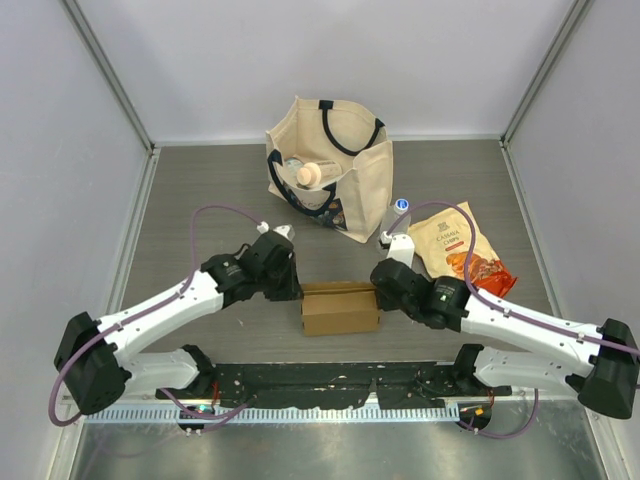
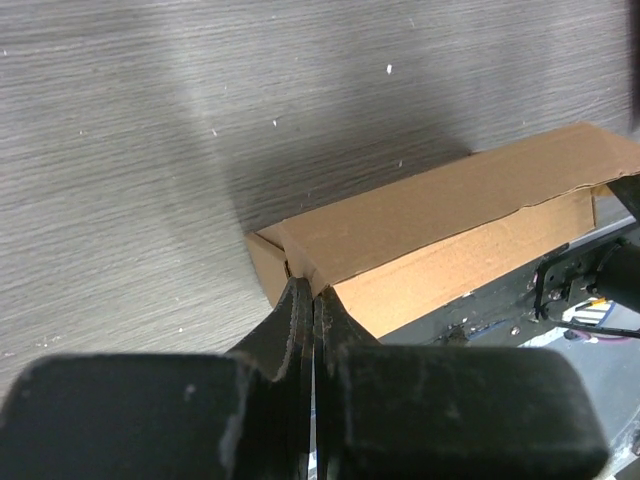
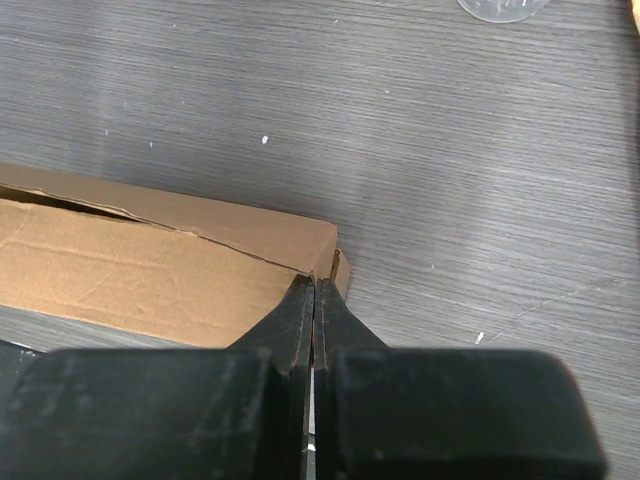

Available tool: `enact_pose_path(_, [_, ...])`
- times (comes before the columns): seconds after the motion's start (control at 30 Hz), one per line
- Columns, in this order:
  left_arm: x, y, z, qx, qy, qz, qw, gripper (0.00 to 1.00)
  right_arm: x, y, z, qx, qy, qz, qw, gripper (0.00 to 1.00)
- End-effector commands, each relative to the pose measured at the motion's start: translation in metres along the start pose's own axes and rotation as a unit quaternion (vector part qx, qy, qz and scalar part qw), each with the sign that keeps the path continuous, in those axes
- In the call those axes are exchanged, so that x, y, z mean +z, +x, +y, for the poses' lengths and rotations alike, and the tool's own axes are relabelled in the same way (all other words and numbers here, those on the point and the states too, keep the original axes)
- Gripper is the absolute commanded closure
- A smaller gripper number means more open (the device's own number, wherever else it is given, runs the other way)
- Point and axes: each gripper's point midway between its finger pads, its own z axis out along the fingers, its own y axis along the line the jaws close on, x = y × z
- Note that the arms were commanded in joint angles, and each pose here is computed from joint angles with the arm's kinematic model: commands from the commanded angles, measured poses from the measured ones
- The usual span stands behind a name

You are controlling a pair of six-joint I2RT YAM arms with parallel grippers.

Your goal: Fold the paper box

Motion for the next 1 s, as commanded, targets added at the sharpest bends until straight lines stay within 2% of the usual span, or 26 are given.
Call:
enact_pose_path(0.0, [-0.011, -0.008, -0.005, -0.005, 0.008, -0.057, 0.998, 0.99, -0.005, 0.003, -0.001, 0.016, -0.002, -0.011, 1.000, 0.96])
enact_pose_path(0.13, [-0.009, 0.000, -0.007, 0.010, 0.018, -0.066, 0.998, 0.99, -0.009, 0.003, 0.004, 0.018, -0.020, -0.012, 1.000, 0.88])
enact_pose_path(0.23, [-0.007, 0.006, -0.010, 0.021, 0.018, -0.068, 0.997, 0.99, -0.013, 0.002, 0.006, 0.027, -0.033, -0.017, 0.999, 0.73])
enact_pose_path(0.27, [-0.007, 0.007, -0.011, 0.024, 0.018, -0.071, 0.997, 0.98, -0.013, 0.004, 0.007, 0.029, -0.039, -0.017, 0.999, 0.60])
enact_pose_path(0.37, [-0.008, 0.007, -0.012, 0.035, 0.009, -0.078, 0.996, 0.98, -0.022, -0.004, 0.004, 0.050, -0.045, -0.033, 0.997, 0.42])
enact_pose_path(0.47, [-0.008, 0.007, -0.012, 0.042, 0.001, -0.081, 0.996, 0.98, -0.032, -0.007, 0.002, 0.079, -0.046, -0.036, 0.995, 0.36])
enact_pose_path(0.57, [-0.009, 0.008, -0.014, 0.046, -0.002, -0.085, 0.995, 0.98, -0.039, 0.000, 0.004, 0.080, -0.052, -0.006, 0.995, 0.31])
enact_pose_path(0.7, [-0.011, 0.010, -0.016, 0.047, -0.003, -0.090, 0.995, 0.98, -0.052, 0.021, 0.020, 0.097, -0.115, 0.044, 0.988, 0.29])
enact_pose_path(0.9, [-0.013, 0.013, -0.018, 0.052, -0.007, -0.103, 0.993, 0.96, -0.061, 0.044, 0.026, 0.155, -0.156, 0.085, 0.972, 0.33])
enact_pose_path(0.97, [-0.014, 0.015, -0.020, 0.055, -0.006, -0.104, 0.993, 0.96, -0.060, 0.057, 0.029, 0.159, -0.163, 0.110, 0.967, 0.37])
